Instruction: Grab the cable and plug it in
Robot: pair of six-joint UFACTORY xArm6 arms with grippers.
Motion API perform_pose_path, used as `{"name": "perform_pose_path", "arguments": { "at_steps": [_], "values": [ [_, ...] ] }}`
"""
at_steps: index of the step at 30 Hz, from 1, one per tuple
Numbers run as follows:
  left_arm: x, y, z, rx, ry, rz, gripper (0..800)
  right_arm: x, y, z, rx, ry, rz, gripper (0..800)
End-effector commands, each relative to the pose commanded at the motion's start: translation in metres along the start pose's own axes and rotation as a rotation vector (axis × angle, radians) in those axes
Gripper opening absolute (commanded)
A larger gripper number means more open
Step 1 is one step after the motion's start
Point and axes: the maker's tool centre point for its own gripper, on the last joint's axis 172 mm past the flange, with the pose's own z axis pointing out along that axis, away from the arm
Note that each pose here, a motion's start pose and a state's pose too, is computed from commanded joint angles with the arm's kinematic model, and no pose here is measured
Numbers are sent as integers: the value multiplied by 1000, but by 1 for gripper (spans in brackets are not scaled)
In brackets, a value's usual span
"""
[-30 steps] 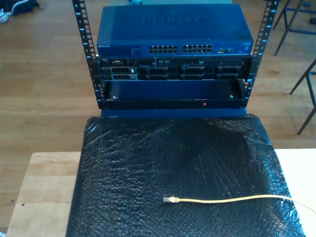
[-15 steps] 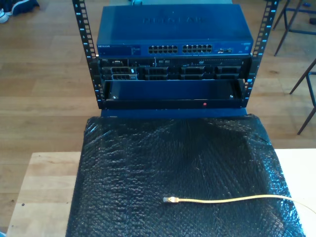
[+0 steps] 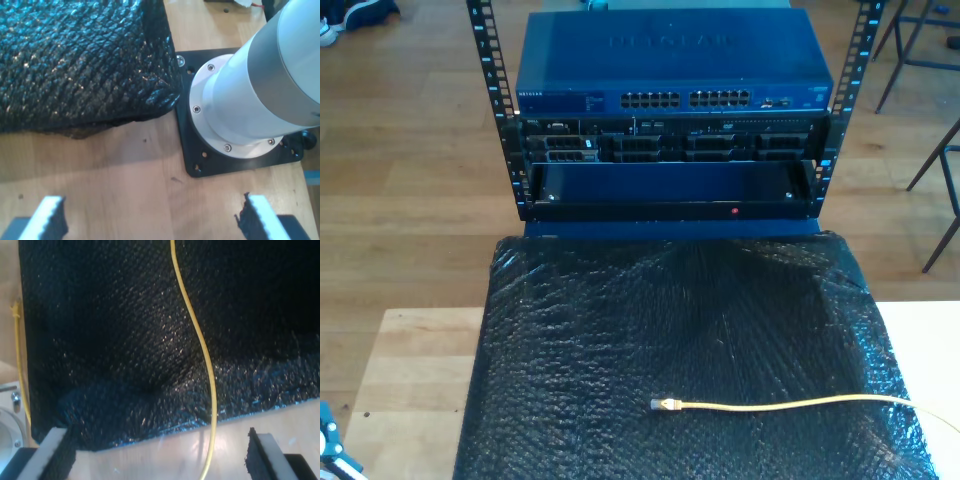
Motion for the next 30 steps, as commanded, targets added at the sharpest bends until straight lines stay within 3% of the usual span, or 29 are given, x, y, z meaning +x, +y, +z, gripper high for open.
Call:
{"name": "perform_pose_path", "arguments": {
  "at_steps": [10, 13, 30],
  "values": [
    [9, -11, 9, -11, 34, -21, 800, 19, 4, 5, -2, 19, -42, 792],
    [12, -13, 11, -17, 35, -12, 800, 24, 5, 10, 6, 21, -10, 791],
    [25, -24, 19, -30, 55, -28, 800, 66, 28, 54, 20, -51, -37, 791]
  ]
}}
